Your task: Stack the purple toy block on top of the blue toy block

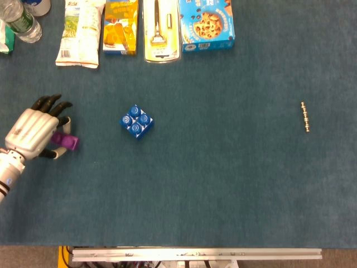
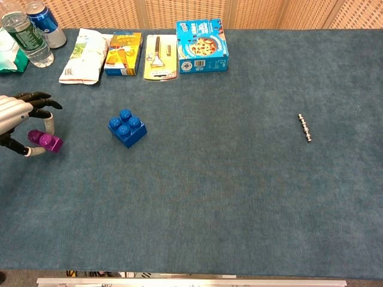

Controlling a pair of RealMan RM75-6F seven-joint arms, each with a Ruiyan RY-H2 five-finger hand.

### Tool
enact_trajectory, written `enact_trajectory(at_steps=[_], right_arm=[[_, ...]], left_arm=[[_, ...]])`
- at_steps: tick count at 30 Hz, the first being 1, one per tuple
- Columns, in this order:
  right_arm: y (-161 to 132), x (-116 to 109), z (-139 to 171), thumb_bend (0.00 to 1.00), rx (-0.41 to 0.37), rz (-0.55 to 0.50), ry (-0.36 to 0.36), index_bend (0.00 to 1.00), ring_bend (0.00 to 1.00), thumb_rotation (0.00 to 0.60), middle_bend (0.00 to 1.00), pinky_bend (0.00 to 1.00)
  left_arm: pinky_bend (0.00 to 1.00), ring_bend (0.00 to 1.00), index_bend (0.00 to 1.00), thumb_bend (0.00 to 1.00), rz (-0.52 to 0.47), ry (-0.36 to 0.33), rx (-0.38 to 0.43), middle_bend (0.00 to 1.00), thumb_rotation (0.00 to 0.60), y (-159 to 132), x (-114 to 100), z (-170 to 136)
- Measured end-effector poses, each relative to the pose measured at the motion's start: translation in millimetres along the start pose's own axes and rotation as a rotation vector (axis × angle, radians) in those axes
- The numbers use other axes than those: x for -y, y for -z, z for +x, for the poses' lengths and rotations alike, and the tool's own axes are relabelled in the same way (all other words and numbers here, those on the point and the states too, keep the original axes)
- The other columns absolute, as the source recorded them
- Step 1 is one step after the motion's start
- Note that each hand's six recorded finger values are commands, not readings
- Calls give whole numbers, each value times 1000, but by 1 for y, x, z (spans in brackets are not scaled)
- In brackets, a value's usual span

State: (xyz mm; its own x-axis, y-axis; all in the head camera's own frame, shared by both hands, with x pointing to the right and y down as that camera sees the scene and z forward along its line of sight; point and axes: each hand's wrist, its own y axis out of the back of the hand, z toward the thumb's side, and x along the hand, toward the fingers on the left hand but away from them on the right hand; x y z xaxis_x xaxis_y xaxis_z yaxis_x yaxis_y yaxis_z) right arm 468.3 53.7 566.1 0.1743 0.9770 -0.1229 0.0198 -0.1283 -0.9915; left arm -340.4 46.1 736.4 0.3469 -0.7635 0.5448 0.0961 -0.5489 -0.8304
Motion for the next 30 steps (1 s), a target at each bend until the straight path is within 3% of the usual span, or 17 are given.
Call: enact_trajectory(at_steps=[8, 13, 30], right_arm=[[1, 1, -1, 348, 0, -1, -2, 339, 346, 600, 428, 389], [3, 2, 0, 348, 4, -1, -3, 340, 346, 600, 428, 389], [15, -5, 10, 348, 43, 9, 12, 339, 346, 600, 428, 389]], left_arm=[[83, 26, 522, 232, -17, -17, 88, 167, 600, -29, -40, 11], [84, 26, 524, 231, 20, -17, 142, 169, 600, -50, -59, 24], [83, 27, 526, 231, 92, 45, 287, 169, 600, -102, -70, 64]])
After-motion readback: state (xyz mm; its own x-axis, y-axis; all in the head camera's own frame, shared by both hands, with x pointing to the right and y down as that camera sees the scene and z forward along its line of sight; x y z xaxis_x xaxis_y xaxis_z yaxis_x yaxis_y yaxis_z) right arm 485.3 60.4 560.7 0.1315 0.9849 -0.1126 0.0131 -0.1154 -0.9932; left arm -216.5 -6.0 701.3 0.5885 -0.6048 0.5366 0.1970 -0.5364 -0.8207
